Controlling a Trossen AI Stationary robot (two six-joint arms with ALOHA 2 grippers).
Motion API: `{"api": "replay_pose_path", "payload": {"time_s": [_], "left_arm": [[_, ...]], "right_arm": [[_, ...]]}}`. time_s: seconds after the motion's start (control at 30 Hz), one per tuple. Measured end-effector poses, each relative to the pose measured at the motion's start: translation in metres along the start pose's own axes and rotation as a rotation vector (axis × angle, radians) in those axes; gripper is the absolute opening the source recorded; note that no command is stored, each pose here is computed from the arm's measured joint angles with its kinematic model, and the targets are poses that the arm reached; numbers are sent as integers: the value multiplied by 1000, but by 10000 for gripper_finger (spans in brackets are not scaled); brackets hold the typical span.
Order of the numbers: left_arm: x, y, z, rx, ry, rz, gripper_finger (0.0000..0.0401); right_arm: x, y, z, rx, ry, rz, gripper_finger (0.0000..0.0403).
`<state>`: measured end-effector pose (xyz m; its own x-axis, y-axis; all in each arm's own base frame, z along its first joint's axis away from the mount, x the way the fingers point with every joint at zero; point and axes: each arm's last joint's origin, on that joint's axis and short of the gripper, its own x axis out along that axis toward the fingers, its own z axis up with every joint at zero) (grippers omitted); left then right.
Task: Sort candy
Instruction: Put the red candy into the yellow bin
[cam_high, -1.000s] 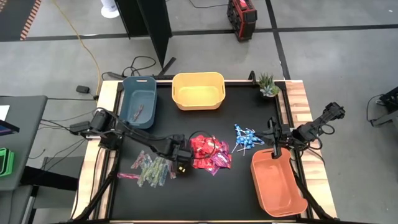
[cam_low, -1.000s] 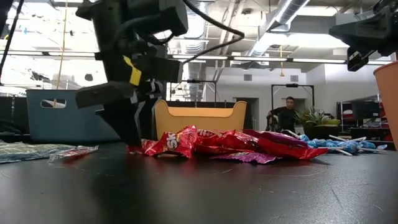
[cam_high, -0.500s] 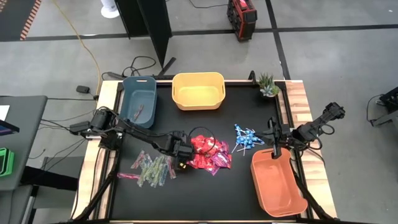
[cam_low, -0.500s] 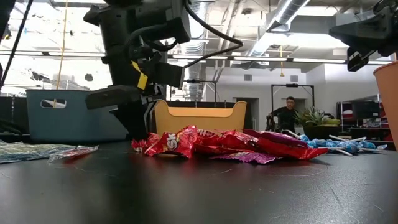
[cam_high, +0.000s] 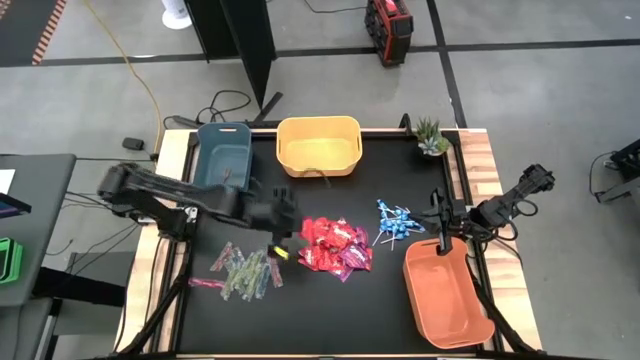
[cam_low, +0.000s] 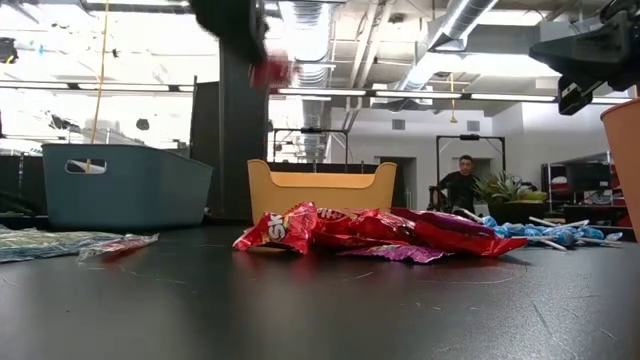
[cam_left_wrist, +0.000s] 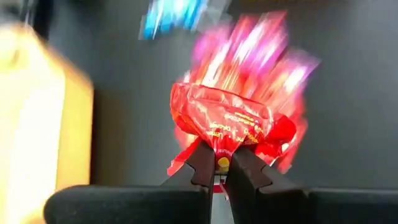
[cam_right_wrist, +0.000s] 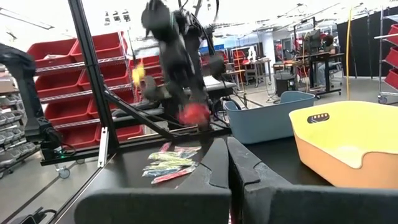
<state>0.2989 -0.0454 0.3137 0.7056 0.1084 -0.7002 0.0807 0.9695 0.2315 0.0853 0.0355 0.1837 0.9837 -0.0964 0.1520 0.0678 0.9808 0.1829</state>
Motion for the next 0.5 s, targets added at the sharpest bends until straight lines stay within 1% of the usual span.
{"api": "replay_pose_path", "payload": {"time_s": [0.13,0.2,0.23,0.3,0.4,0.43,0.47,0.5], "left_arm": [[-49,13,20,51,-361,-242,17],[-71,17,24,97,-497,-328,17],[-79,18,25,114,-538,-346,17],[-87,19,24,129,-564,-353,17],[-87,19,22,118,-552,-340,17],[-86,20,22,105,-542,-303,17],[-84,22,23,82,-524,-230,17],[-82,25,23,43,-503,-123,17]], "right_arm": [[0,0,0,-4,5,0,2],[0,0,-1,-6,7,0,2],[0,0,-1,-9,11,-1,2],[0,0,-2,-11,15,-1,2],[0,0,-2,-11,15,-1,2],[0,0,-2,-11,15,-1,2],[0,0,-2,-11,15,-1,2],[0,0,-2,-11,15,-1,2]]}}
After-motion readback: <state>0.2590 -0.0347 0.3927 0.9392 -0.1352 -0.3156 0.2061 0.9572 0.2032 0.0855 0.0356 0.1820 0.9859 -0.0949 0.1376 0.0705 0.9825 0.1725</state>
